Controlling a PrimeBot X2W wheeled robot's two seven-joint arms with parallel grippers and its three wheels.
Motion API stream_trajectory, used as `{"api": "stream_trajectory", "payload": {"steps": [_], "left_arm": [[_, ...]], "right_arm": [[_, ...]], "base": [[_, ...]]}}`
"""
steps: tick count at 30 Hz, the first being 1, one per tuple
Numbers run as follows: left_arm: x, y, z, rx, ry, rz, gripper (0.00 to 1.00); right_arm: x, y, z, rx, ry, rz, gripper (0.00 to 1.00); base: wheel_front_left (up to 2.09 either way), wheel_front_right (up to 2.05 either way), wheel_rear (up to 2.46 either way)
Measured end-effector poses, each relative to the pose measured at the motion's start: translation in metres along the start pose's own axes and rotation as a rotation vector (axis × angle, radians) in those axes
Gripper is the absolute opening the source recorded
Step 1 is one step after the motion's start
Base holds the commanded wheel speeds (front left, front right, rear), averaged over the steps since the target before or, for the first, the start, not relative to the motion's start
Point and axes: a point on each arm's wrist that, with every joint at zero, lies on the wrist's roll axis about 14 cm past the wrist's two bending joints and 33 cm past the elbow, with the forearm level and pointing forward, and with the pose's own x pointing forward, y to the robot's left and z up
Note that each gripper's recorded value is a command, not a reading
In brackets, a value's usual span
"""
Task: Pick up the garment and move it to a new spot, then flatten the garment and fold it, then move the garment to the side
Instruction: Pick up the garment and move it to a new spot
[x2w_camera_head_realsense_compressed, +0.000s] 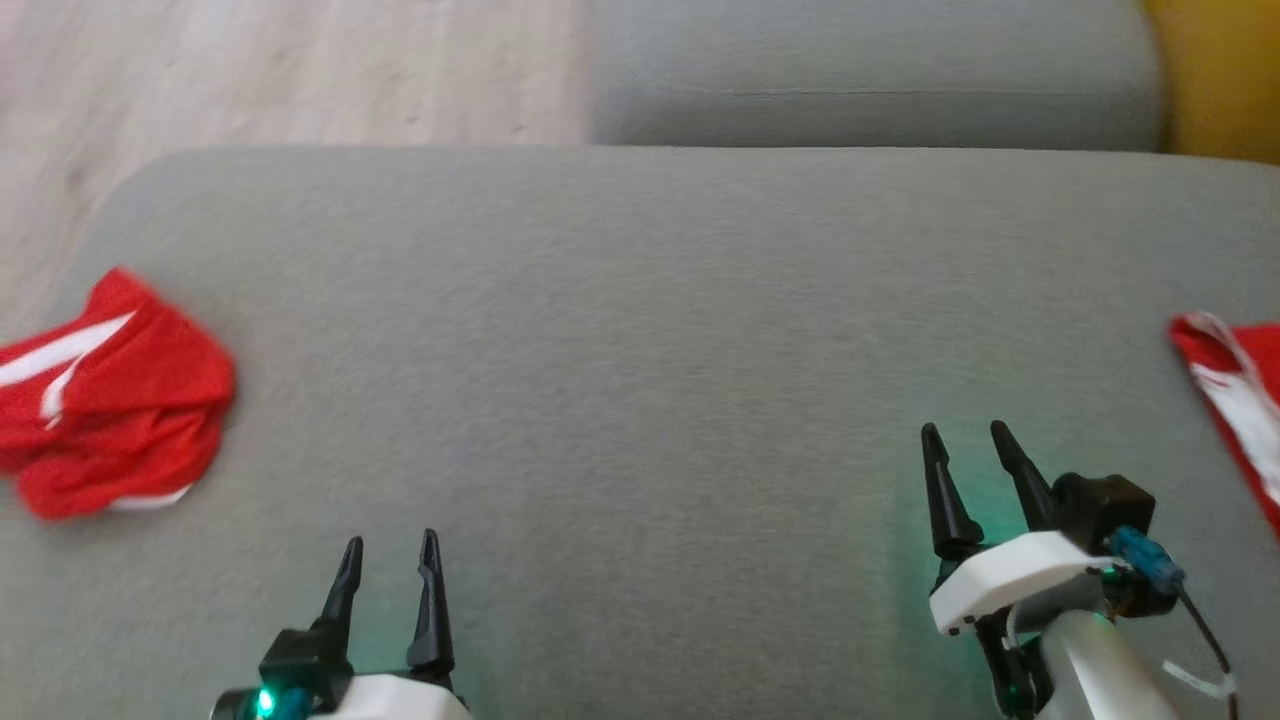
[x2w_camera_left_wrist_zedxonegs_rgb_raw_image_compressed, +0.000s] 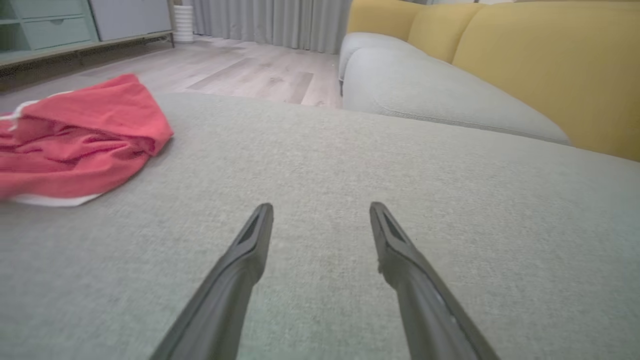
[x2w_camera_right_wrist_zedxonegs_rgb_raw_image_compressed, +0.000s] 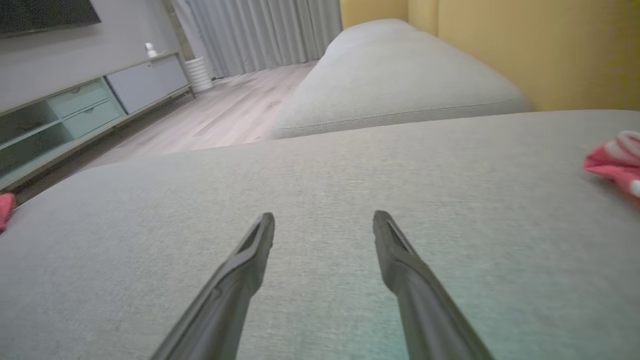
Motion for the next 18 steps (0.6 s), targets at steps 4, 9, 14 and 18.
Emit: {"api": "stream_trajectory", "payload": {"steps": [4, 9, 14, 18], "left_arm": [[-0.012, 0.023, -0.003, -0.022, 0.005, 0.084, 1.00], [-0.034, 0.064, -0.005, -0.043, -0.001, 0.229, 1.00], [-0.059, 0.099, -0.006, -0.060, -0.007, 0.359, 1.00], [-0.070, 0.110, -0.004, -0.063, -0.018, 0.400, 1.00]], "right_arm": [[0.016, 0.028, -0.009, -0.010, 0.031, 0.085, 1.00], [0.033, 0.072, -0.021, -0.029, 0.072, 0.218, 1.00], [0.042, 0.113, -0.034, -0.044, 0.109, 0.339, 1.00], [0.047, 0.132, -0.041, -0.047, 0.130, 0.396, 1.00]], "base": [[0.00, 0.00, 0.00], [0.00, 0.00, 0.00], [0.00, 0.00, 0.00], [0.00, 0.00, 0.00]]}}
